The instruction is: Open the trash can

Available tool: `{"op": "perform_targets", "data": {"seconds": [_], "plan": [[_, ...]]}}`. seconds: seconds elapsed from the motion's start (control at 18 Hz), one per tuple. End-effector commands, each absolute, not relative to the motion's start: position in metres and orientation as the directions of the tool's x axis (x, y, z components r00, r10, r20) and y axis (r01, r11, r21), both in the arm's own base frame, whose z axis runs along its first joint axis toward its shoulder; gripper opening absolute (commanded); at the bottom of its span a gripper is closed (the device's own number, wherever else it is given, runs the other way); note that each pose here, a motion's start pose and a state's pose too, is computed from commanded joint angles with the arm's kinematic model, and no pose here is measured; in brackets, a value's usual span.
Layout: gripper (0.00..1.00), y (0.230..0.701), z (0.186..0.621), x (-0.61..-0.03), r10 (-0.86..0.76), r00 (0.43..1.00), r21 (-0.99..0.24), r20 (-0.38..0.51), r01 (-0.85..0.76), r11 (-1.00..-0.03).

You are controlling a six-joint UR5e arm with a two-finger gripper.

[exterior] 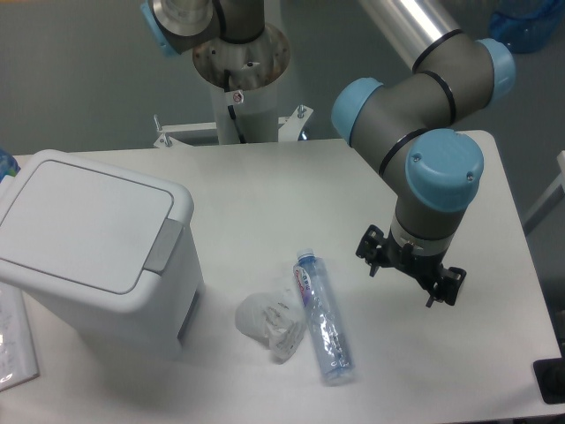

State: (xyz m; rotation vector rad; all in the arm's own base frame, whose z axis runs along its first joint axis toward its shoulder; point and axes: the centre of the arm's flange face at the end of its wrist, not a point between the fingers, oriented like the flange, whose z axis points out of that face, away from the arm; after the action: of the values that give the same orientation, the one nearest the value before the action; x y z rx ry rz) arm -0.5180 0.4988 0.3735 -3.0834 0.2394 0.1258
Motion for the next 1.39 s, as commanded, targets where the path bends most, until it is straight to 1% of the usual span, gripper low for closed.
{"op": "perform_targets", "data": {"seconds": [0.67, 0.83, 1.11, 1.28, 1.39], "plan": [[1.00, 0.498, 0.386, -0.516, -0.145, 0.986, -0.087, -0.081, -0.152, -0.984], [1.00, 0.498, 0.398, -0.512, -0.138, 0.988, -0.156, -0.067, -0.147, -0.977], [1.00, 0.504, 0.418, -0.501, 0.017, 1.000, -0.303, 0.025, 0.023, -0.953], [1.00, 0.514, 0.430, -0.492, 0.112, 0.989, -0.371, 0.093, 0.138, -0.918], [1.00, 0.518, 0.450, -0.483, 0.185, 0.972, -0.431, 0.142, 0.229, -0.873]]}}
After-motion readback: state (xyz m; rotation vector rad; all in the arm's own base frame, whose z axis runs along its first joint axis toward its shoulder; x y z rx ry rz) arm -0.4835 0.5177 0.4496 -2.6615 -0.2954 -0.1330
